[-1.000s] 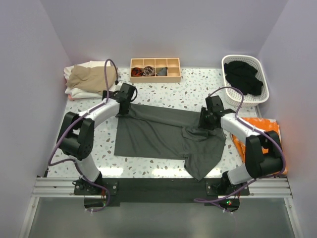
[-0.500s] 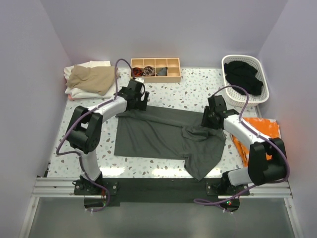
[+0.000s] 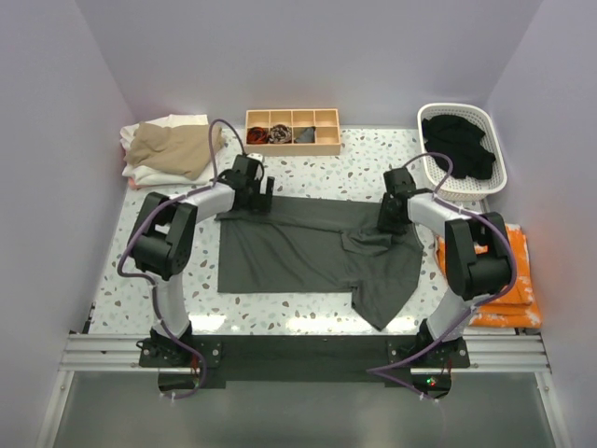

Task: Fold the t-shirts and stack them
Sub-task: Fold the flattened tshirt in 1/3 of the way

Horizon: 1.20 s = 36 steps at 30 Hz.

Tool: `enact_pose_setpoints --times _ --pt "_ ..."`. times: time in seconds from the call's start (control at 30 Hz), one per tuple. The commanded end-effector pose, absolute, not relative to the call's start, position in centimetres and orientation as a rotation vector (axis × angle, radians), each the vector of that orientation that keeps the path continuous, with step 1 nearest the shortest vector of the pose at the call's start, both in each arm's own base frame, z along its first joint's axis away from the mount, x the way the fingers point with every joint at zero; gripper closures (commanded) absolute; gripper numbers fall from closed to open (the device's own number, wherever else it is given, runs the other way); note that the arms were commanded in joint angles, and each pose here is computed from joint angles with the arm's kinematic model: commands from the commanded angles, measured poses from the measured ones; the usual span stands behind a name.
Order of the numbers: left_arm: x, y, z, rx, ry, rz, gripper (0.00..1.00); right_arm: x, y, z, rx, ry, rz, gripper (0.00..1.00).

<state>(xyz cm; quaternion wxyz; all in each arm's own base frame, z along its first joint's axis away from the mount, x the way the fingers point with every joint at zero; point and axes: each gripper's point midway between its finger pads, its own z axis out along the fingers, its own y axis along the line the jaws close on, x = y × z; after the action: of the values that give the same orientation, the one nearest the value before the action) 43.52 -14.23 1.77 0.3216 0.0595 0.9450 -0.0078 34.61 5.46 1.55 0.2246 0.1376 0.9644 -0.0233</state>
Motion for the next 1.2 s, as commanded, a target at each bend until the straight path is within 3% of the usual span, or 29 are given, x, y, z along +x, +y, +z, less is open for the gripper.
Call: enact_pose_setpoints --times 0.0,0.13,0.27,0.37,0.53,0.87,1.17 --pt "42.6 -10.7 -0.6 0.078 2.535 0.067 0.00 37.8 6.3 0.3 0.372 2.644 -0.031 0.57" --pt "43.2 -10.2 -0.9 0.068 2.529 0.077 0.00 40.4 8.4 0.4 0.308 2.648 0.094 0.52" --pt "44.2 -12.4 1.2 0.107 2.450 -0.079 0.00 42.2 8.6 6.1 0.264 2.457 0.151 0.45" --pt "45.1 -14.0 4.2 0.114 2.353 -0.175 0.00 41.8 8.2 11.4 0.235 2.316 0.170 0.43" --pt "44.9 -17.5 8.7 0.193 2.232 -0.243 0.00 38.4 6.9 14.2 0.241 2.239 0.156 0.38" --pt "39.9 -25.3 10.9 0.331 2.169 -0.536 0.00 31.6 7.9 9.6 0.298 2.280 0.316 0.37" --pt "38.3 -22.2 9.9 0.283 2.210 -0.379 0.00 31.2 7.7 6.4 0.322 2.318 0.303 0.36"
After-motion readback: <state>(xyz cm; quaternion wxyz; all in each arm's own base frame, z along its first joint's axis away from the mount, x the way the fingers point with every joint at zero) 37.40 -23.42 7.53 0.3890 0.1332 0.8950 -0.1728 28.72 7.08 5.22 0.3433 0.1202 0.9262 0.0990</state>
